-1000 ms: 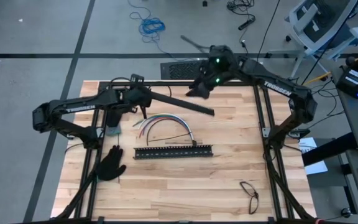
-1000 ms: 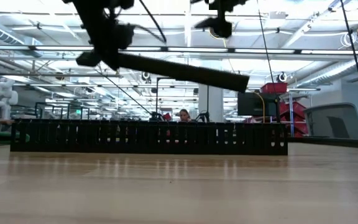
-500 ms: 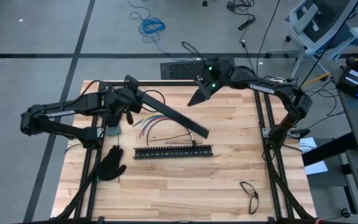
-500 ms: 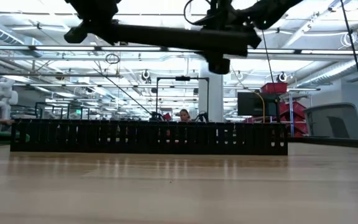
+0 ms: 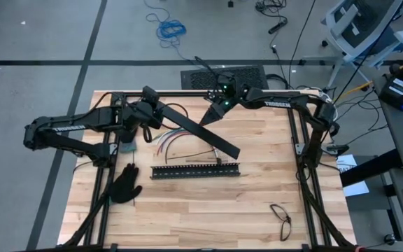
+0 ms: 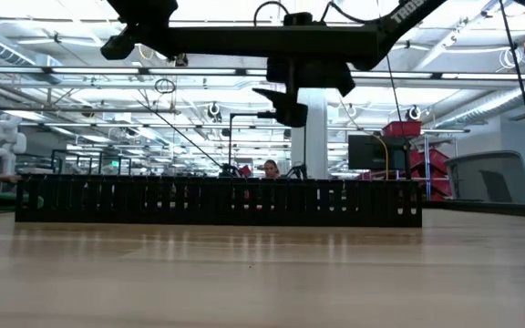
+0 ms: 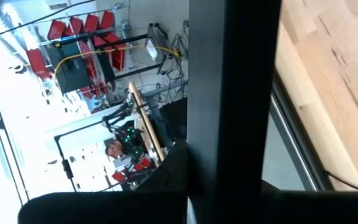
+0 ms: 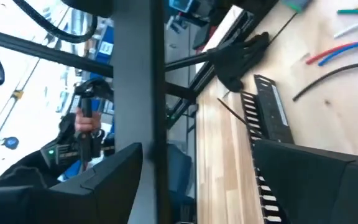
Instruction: Ziptie cables
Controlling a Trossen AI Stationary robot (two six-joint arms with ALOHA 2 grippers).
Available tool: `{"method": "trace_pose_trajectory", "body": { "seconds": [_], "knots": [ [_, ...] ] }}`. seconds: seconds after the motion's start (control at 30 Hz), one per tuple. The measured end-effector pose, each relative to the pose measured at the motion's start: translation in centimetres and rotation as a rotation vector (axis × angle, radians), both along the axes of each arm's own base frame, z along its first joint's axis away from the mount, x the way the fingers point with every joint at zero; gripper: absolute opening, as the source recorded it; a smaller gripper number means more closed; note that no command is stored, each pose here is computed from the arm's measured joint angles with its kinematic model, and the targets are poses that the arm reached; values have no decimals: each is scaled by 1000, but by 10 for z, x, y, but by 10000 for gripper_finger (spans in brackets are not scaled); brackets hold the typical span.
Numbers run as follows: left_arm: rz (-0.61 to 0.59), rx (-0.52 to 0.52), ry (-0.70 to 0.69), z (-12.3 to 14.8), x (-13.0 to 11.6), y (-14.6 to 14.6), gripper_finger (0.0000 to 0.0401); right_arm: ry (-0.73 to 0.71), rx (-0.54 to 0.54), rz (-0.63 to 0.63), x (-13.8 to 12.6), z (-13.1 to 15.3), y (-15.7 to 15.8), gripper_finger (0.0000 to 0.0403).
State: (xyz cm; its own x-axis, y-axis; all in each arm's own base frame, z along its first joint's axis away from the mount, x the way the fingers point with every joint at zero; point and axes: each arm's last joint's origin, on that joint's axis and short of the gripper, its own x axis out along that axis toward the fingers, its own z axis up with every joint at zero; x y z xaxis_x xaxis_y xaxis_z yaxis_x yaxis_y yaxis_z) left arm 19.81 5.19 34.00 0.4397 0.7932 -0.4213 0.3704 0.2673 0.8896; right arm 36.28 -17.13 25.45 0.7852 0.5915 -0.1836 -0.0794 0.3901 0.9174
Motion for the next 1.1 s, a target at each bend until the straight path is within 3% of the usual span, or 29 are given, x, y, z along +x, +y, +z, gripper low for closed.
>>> {"method": "trace_pose_trajectory", "body": {
  "seconds": [0.3, 0.73, 1.1],
  "knots": [
    [35, -12, 6, -1, -3, 6, 23, -138, 42, 83, 8, 19, 3, 304],
    [66, -37, -29, -3, 1, 17, 23, -152, 43, 131, 17, 21, 23, 302],
    [61, -43, -24, -5, 5, 16, 23, -183, 17, 141, 18, 23, 26, 242]
  ]
}}
